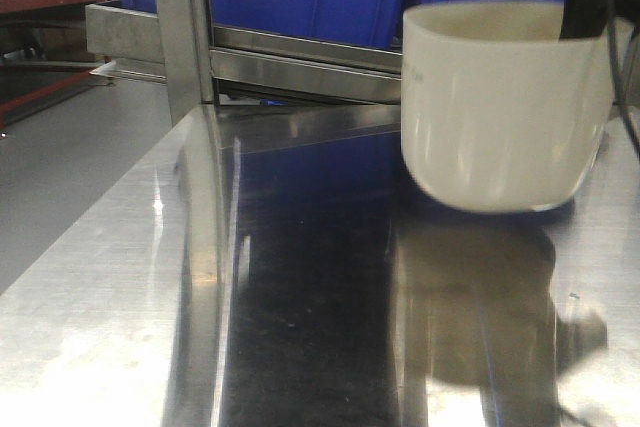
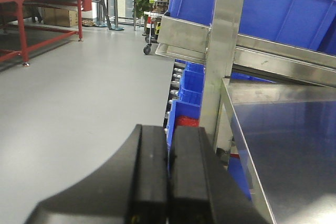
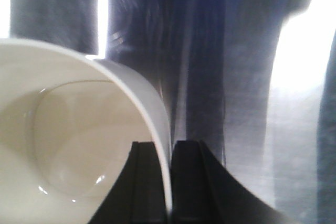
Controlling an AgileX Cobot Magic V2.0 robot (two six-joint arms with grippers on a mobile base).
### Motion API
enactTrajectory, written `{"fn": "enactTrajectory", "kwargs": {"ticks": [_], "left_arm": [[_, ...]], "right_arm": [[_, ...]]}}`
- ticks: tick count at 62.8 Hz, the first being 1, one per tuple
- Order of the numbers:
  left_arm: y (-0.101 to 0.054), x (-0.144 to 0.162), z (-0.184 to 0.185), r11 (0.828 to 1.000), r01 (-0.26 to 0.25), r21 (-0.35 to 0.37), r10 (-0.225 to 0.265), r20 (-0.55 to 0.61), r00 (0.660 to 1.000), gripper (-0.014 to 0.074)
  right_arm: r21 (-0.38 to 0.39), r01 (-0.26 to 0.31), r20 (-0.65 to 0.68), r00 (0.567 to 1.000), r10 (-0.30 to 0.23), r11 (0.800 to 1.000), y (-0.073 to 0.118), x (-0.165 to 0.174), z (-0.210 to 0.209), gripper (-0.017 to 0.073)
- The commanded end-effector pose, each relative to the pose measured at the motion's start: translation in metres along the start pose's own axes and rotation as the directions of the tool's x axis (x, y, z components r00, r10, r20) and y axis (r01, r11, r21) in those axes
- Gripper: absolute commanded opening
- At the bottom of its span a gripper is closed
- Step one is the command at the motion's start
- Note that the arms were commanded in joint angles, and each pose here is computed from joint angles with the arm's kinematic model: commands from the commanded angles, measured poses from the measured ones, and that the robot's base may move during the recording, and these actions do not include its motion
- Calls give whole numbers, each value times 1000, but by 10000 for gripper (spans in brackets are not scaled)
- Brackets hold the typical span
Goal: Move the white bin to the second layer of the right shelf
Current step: 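Lift the white bin off the table with the right gripper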
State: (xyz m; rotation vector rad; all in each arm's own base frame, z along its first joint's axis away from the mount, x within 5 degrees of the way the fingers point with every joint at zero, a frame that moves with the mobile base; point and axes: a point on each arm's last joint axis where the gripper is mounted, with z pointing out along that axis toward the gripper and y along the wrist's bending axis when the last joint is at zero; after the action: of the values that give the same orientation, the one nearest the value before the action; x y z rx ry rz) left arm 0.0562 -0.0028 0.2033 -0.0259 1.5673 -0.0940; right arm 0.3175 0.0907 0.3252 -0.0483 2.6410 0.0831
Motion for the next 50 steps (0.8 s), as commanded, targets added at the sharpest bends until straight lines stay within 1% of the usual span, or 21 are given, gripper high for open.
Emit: {"fn": "enactTrajectory", "kwargs": {"ticks": [1,8,11,15,17,23,30,33,37,43,50], "left_arm": [[1,1,-1,1000,6,2,-6,74,997,85],[1,1,-1,1000,6,2,-6,74,997,85],[1,1,-1,1000,6,2,-6,74,997,85],[1,1,-1,1000,6,2,-6,74,997,85],[1,1,-1,1000,6,2,-6,74,997,85],[1,1,-1,1000,6,2,-6,74,997,85],[1,1,-1,1000,6,2,-6,74,997,85],[1,1,-1,1000,6,2,-6,74,997,85],[1,1,-1,1000,6,2,-6,74,997,85],[1,1,-1,1000,6,2,-6,74,997,85],[1,1,-1,1000,6,2,-6,74,997,85]], "right_arm": [[-24,-5,184,983,10,1000,-13,-6,-44,55],[-18,-42,229,972,45,999,-34,3,-51,55],[-5,-34,238,971,34,999,-46,11,-51,55],[-12,-19,275,961,22,1000,-57,22,-55,55],[-4,8,285,958,-7,1000,-62,30,-54,55],[0,13,354,935,-12,1000,-77,49,-59,55],[32,-36,436,900,18,999,-91,68,-66,55],[45,-50,470,883,23,998,-94,77,-71,55],[59,-49,500,866,13,997,-94,88,-74,55],[41,-57,538,843,26,998,-89,106,-82,55],[-1,-84,562,824,70,996,-82,129,-88,55]]}}
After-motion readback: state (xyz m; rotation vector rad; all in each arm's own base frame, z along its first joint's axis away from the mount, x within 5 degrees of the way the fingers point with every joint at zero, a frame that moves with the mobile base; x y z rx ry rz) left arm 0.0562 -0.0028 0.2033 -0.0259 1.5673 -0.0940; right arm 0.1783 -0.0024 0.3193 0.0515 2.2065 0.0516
